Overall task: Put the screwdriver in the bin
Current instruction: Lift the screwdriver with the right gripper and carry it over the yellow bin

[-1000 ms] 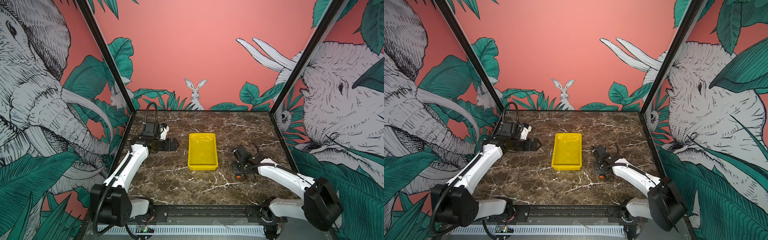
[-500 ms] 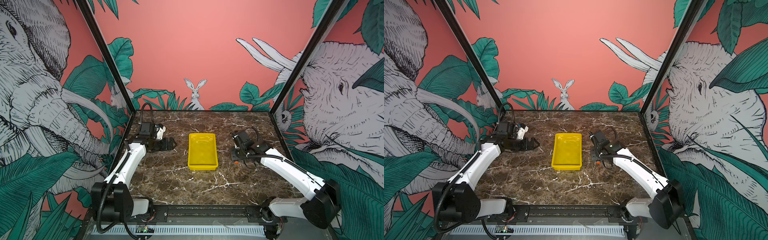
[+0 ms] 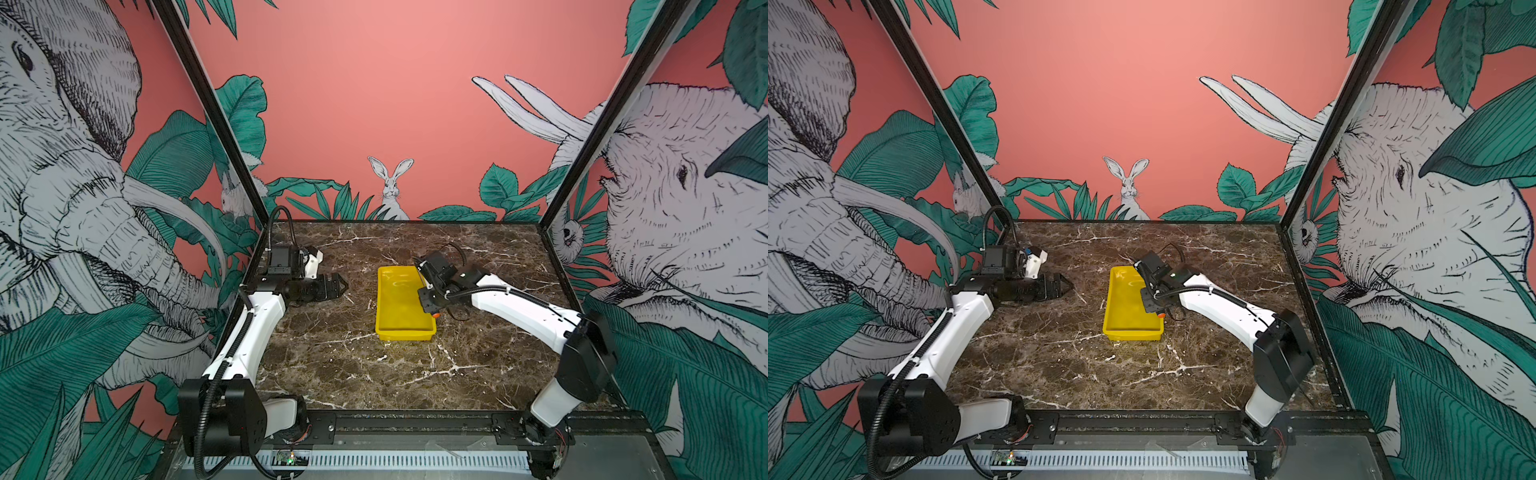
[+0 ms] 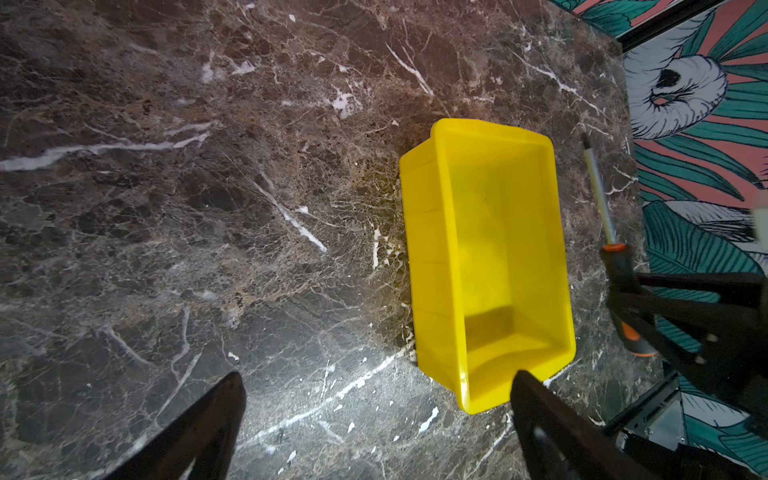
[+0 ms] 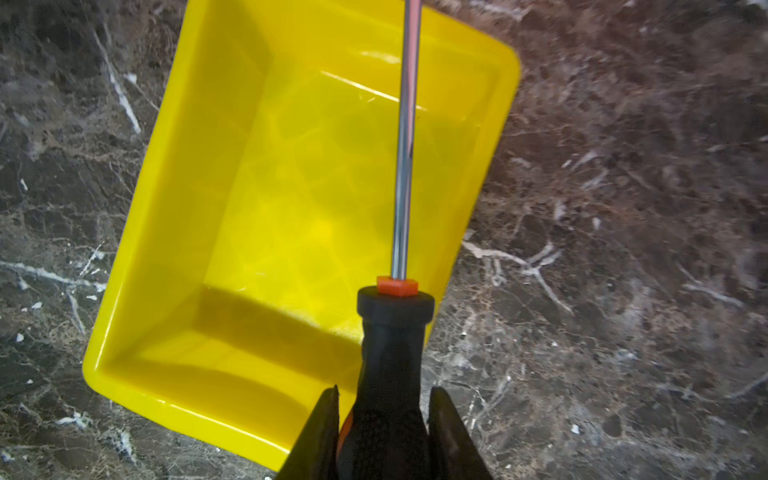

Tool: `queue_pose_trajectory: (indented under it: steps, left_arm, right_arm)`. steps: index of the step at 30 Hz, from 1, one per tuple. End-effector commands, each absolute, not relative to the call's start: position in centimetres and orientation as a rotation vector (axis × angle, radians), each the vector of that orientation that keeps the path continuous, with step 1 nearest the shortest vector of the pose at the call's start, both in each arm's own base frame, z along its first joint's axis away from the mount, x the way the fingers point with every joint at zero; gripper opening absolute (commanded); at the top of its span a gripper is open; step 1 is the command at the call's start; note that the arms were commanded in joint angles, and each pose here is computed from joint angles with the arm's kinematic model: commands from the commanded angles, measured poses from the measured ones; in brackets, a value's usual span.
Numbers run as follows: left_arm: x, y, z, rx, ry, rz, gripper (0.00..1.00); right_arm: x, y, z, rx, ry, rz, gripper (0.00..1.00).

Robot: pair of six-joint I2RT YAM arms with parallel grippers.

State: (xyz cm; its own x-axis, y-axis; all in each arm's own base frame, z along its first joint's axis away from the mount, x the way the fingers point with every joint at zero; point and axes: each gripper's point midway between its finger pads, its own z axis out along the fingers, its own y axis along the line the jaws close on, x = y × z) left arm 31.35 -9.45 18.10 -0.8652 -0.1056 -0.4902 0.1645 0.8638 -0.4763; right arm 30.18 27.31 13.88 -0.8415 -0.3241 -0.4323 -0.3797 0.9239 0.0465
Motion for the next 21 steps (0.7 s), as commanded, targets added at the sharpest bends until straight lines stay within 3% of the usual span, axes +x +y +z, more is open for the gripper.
queue_pose_trajectory:
  steps: [1, 21]
  left_arm:
    - [30.9, -9.3, 18.5, 0.052, 2.504, -0.713, 1.0]
    - [30.6, -8.6, 18.4, 0.035, 2.495, -0.686, 1.0]
  right_arm:
    - [30.6, 30.0, 14.1, -0.572, 2.628, 0.255, 0.22]
    - [31.5, 34.4, 6.9, -0.74, 2.71, 0.247, 0.22]
